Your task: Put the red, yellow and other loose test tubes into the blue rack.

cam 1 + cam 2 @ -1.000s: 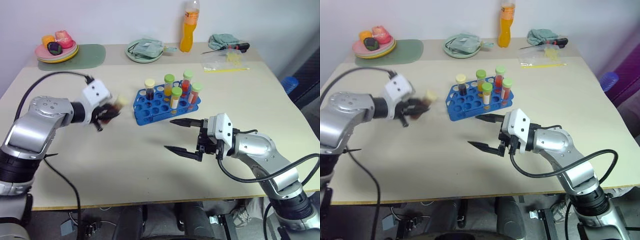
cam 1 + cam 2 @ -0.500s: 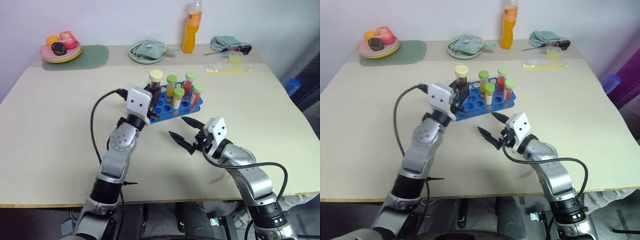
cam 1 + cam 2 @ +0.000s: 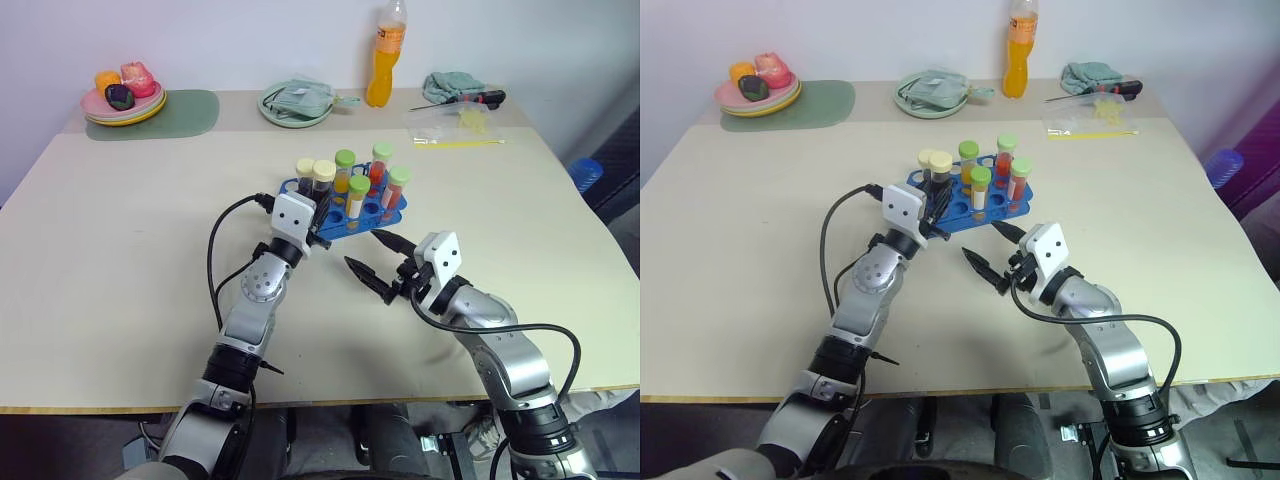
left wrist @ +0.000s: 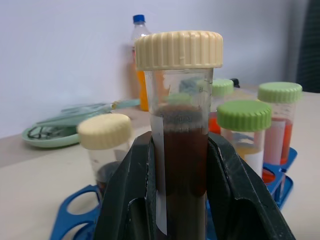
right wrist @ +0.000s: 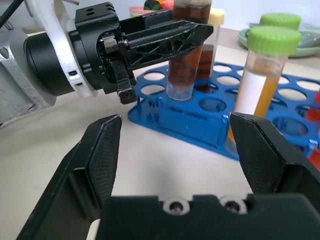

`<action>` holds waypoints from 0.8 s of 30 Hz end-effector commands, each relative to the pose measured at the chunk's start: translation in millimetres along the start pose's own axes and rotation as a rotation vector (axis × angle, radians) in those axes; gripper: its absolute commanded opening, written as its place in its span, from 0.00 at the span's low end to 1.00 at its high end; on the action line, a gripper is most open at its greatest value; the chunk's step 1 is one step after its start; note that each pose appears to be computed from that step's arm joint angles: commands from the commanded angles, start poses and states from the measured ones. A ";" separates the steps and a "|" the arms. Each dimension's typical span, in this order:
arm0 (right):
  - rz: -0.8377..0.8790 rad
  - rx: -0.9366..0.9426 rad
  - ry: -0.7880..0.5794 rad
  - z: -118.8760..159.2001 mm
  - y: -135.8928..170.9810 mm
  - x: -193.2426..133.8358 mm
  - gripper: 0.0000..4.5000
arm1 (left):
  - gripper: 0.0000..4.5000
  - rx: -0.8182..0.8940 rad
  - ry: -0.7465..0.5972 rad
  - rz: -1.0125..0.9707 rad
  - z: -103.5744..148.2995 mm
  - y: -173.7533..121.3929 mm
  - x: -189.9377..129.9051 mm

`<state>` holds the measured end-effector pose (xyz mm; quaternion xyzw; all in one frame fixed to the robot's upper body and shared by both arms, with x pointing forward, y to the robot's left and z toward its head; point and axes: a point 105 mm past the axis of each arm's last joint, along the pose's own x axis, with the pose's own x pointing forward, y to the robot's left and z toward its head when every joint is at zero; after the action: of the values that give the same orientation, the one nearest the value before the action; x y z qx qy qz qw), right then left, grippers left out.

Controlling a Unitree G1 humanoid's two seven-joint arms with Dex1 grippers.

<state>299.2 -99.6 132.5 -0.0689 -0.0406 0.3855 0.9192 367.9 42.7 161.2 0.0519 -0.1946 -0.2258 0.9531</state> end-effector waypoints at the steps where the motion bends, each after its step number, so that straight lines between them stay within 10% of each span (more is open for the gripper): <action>1: -0.010 -0.037 -0.047 13.9 -1.8 -1.6 0.84 | 0.17 -0.006 -0.051 -0.016 10.1 -4.2 4.6; 13: -0.003 -0.032 -0.051 12.6 1.7 -0.4 0.84 | 0.17 -0.019 -0.042 -0.028 5.0 -7.5 6.6; 20: 0.008 -0.054 -0.052 15.2 1.3 -3.5 0.84 | 0.92 -0.052 -0.056 -0.013 12.2 2.1 -1.1; 24: 0.003 -0.095 -0.042 26.3 -14.4 -18.5 0.84 | 0.92 -0.044 -0.055 -0.025 26.8 25.3 -22.6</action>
<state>296.2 -108.6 135.2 -0.0921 -0.0395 0.3922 0.9144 356.1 56.9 163.9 0.0309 -0.1916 -0.2490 0.9489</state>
